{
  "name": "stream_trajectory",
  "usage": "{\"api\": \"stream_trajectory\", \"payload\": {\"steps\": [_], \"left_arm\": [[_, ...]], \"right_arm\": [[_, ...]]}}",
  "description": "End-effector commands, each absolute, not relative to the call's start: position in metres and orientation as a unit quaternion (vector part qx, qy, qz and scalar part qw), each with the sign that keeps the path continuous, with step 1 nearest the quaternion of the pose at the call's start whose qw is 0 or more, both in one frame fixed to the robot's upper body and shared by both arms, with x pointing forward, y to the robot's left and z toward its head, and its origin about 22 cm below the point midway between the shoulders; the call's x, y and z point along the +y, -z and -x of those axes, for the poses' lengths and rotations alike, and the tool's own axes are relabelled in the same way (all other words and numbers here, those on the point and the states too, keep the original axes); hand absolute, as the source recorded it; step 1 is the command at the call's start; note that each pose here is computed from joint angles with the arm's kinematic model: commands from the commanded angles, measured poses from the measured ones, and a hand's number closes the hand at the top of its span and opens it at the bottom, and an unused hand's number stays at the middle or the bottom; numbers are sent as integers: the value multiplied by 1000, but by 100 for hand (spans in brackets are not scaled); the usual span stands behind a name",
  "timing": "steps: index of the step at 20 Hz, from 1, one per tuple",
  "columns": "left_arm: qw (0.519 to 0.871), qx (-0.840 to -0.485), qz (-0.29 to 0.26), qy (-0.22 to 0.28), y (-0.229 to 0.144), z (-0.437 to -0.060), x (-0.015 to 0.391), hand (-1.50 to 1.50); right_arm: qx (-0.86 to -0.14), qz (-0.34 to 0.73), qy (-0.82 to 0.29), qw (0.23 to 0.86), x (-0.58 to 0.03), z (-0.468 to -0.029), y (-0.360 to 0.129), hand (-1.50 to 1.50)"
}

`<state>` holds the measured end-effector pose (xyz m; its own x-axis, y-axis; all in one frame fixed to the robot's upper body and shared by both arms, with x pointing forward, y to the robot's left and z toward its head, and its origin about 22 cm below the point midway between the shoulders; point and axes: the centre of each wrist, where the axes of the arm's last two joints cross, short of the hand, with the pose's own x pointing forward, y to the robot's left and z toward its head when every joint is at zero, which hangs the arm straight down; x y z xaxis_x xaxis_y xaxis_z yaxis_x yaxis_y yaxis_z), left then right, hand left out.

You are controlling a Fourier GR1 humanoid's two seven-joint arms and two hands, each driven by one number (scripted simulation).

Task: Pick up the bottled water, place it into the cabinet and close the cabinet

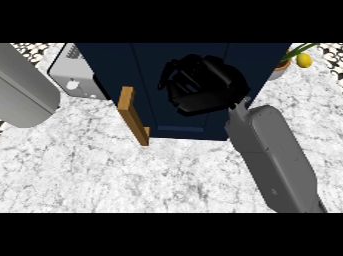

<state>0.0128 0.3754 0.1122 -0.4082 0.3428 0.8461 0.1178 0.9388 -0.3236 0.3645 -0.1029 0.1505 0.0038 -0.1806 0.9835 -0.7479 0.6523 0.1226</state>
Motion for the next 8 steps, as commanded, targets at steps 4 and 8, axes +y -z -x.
{"api": "stream_trajectory", "payload": {"steps": [4, 8], "left_arm": [[524, -833, 142, -105, -110, -20, 378, -150], [532, -828, 148, -101, -116, -11, 377, -150]], "right_arm": [[-649, -380, -228, 618, -75, -389, -175, 150], [-651, -383, -212, 620, -74, -387, -179, 150]]}}
